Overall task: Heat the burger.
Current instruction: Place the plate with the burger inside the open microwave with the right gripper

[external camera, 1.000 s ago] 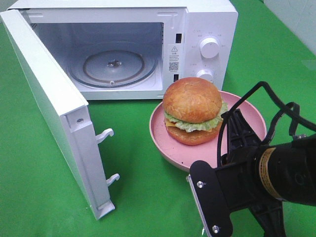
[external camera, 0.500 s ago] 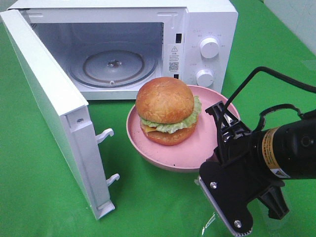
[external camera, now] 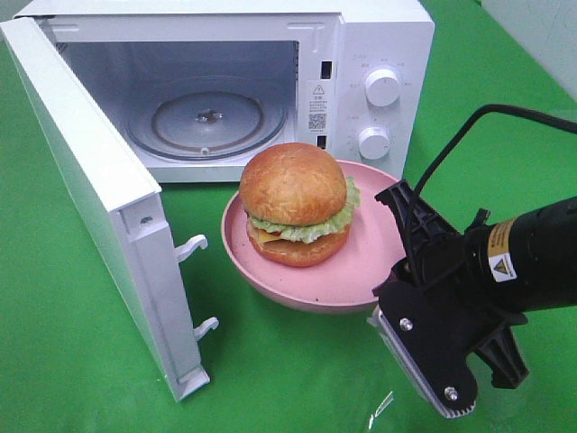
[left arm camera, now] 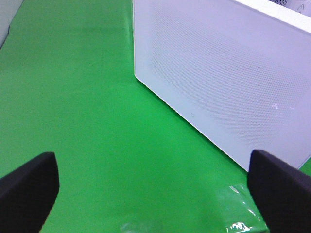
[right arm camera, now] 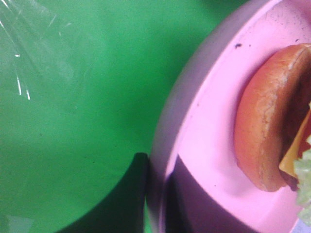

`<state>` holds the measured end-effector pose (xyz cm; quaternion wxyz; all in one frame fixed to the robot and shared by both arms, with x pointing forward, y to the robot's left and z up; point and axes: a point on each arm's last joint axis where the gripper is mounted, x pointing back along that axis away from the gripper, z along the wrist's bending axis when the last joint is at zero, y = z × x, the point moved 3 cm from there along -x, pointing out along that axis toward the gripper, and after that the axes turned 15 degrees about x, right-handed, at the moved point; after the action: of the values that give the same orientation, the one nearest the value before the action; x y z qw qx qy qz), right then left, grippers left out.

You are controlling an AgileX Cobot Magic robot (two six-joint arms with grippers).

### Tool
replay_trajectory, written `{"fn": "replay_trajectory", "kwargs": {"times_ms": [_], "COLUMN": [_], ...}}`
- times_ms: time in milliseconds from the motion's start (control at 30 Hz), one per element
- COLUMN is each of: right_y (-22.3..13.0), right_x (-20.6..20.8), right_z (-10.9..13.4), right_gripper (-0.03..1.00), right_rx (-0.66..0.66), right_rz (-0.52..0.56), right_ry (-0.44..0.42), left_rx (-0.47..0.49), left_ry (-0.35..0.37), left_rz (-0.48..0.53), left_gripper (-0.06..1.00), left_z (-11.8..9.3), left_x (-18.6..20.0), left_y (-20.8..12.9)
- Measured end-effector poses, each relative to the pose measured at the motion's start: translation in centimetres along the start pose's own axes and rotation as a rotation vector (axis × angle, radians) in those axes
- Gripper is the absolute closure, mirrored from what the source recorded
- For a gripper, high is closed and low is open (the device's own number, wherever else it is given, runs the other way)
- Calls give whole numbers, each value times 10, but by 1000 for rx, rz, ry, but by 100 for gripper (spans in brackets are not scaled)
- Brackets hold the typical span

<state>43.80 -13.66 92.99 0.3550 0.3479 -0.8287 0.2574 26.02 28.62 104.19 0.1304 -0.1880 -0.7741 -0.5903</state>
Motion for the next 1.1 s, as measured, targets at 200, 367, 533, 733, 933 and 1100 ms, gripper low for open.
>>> {"fn": "replay_trajectory", "kwargs": {"times_ms": [200,367,533,733,933,1100], "right_y": [-15,-20,-23,-26,-30,-26], "right_x": [3,5,-2,-13,-22,-26], "right_z": [-16,-32,-39,-49,-61,-65], "right_gripper": [90,90,90,90,90,90], "right_rx": [-29,-23,-22,-22,-20,-2], "right_rz": [25,29,20,12,14,5], "right_ry": [-33,-39,0,30,22,22], "left_rx": [0,0,0,0,0,0], "left_ry": [0,0,0,0,0,0], "left_rz": [0,0,0,0,0,0], "left_gripper": [-3,-3,-3,-3,-3,-3], "left_z": [0,0,0,0,0,0], "left_x": [0,0,0,0,0,0], "left_y": [0,0,0,0,0,0]}}
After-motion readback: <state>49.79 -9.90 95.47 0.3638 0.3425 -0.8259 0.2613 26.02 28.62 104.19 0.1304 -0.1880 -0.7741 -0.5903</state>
